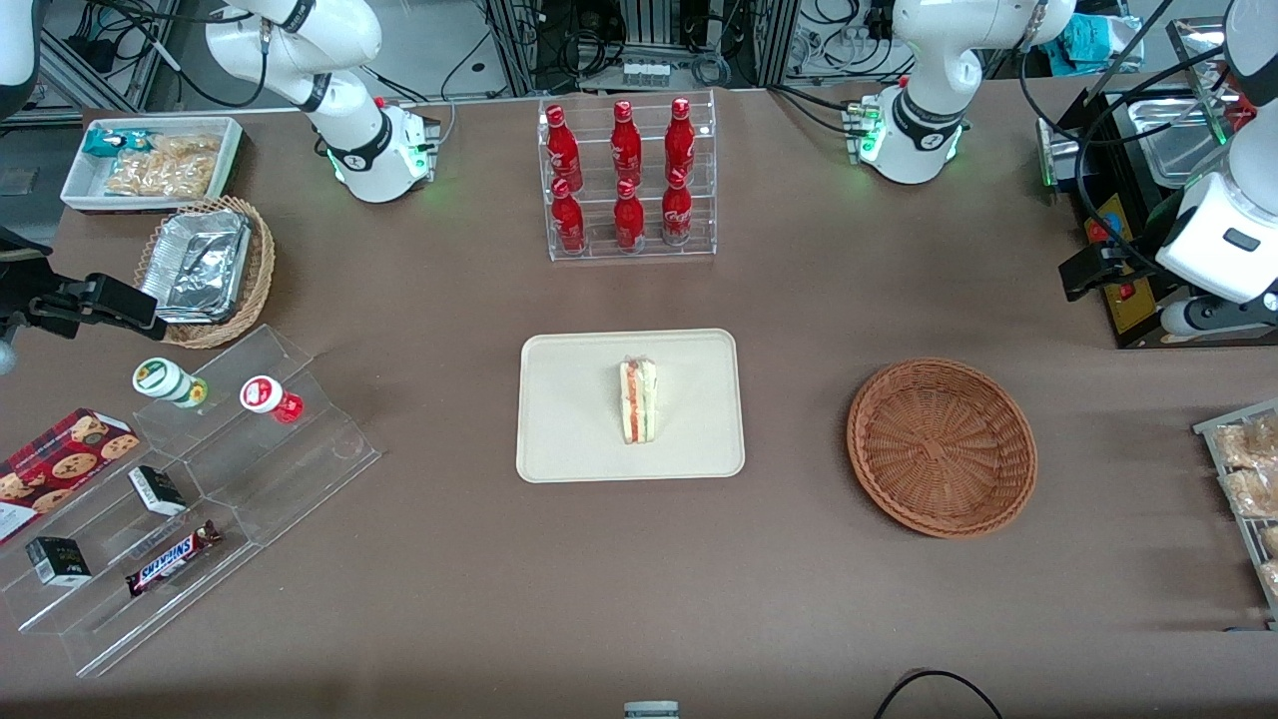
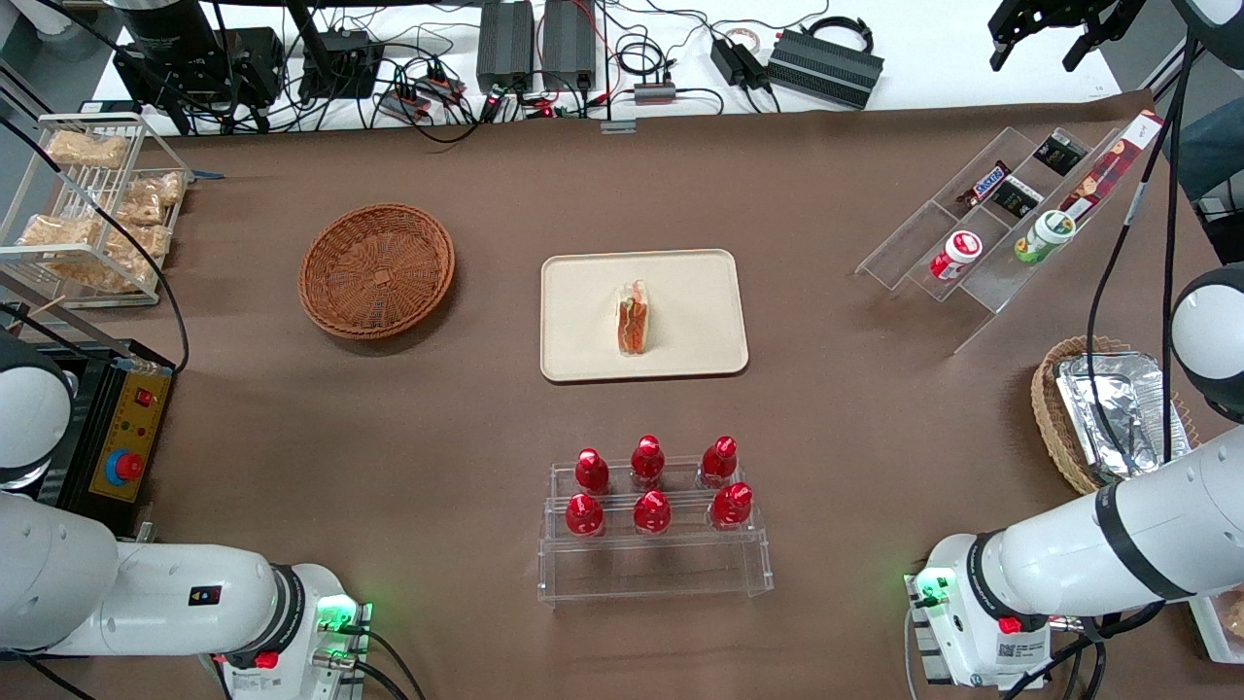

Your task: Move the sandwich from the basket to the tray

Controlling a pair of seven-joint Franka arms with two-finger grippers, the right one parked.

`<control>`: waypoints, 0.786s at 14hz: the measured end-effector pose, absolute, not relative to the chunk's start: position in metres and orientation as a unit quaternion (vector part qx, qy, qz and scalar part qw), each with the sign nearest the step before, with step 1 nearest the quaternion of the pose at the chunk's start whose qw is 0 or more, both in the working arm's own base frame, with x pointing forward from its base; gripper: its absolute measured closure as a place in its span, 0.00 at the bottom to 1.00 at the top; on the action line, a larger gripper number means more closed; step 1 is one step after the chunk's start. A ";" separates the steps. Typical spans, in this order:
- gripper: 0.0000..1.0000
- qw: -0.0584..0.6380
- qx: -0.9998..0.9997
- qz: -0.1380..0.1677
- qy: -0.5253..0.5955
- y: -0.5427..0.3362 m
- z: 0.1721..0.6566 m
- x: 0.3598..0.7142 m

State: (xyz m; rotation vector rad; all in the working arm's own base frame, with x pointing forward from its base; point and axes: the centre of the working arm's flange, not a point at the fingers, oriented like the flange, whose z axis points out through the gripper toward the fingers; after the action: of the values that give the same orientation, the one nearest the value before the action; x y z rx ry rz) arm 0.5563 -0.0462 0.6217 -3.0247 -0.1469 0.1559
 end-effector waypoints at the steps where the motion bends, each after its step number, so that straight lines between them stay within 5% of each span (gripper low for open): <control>1: 0.00 0.055 -0.996 0.052 -0.048 -0.046 0.622 0.556; 11: 0.00 -0.007 -0.997 0.070 -0.040 -0.061 0.633 0.549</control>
State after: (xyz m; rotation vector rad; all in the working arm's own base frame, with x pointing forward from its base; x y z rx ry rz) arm 0.5491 -0.0610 0.6329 -3.1461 -0.1267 0.2200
